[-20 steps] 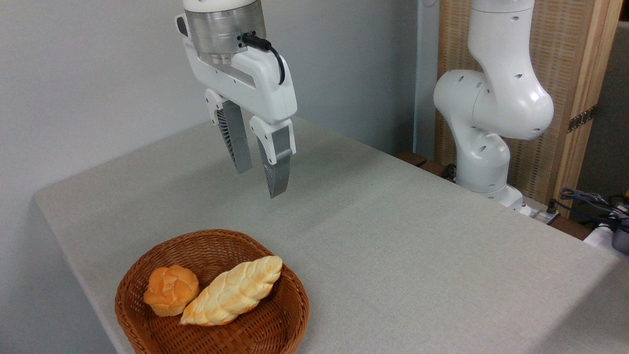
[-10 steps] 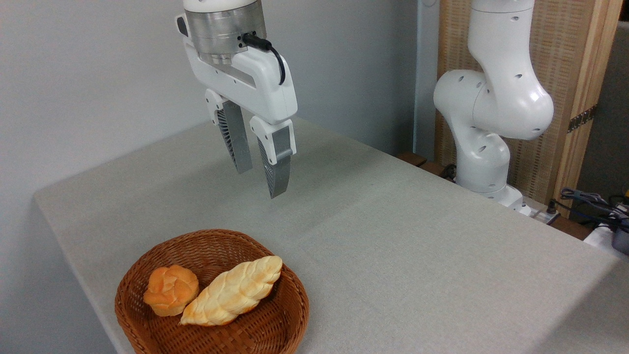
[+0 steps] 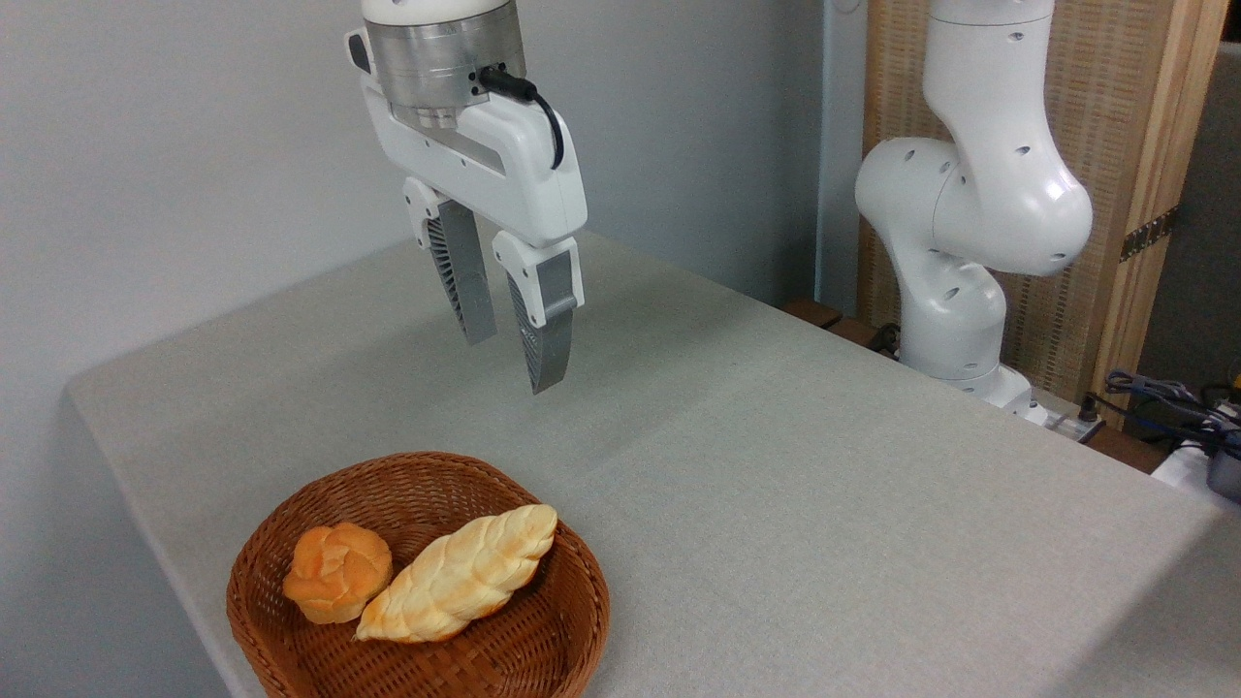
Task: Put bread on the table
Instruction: 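Lower the open gripper down onto the round orange bun in the basket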
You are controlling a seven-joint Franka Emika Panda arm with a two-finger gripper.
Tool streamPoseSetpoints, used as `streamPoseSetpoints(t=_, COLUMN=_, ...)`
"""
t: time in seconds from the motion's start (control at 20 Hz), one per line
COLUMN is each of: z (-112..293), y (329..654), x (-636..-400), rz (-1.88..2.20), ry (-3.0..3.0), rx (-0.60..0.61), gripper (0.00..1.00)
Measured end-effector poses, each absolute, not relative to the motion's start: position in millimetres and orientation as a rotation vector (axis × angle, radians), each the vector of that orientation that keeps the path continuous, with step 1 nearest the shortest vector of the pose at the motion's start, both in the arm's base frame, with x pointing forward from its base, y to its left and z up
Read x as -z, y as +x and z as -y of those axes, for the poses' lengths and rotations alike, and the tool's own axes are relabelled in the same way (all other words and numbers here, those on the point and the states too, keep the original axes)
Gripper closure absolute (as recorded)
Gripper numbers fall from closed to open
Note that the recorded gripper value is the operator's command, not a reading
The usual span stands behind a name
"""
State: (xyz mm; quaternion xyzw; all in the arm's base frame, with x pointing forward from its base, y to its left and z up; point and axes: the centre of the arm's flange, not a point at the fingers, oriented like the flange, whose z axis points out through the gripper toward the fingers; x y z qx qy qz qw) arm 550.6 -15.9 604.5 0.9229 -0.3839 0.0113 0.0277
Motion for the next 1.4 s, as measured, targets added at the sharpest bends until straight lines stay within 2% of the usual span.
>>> streamPoseSetpoints(t=0.3, z=24, y=564, x=-603, rz=1.206, ry=2.866, rx=-0.138, gripper=0.0)
streamPoseSetpoints(t=0.5, z=37, y=581, x=-591, rz=1.235, ry=2.864, rx=-0.203, gripper=0.0)
streamPoseSetpoints(t=0.85, z=48, y=610, x=-576, rz=1.262, ry=2.879, rx=-0.402, gripper=0.0)
streamPoseSetpoints(t=0.95, z=50, y=616, x=-567, rz=1.271, ry=2.878, rx=-0.431, gripper=0.0)
streamPoseSetpoints(t=1.15, z=65, y=622, x=-533, rz=1.309, ry=2.862, rx=-0.49, gripper=0.0)
streamPoseSetpoints(t=1.4, z=68, y=624, x=-505, rz=1.314, ry=2.858, rx=-0.488, gripper=0.0)
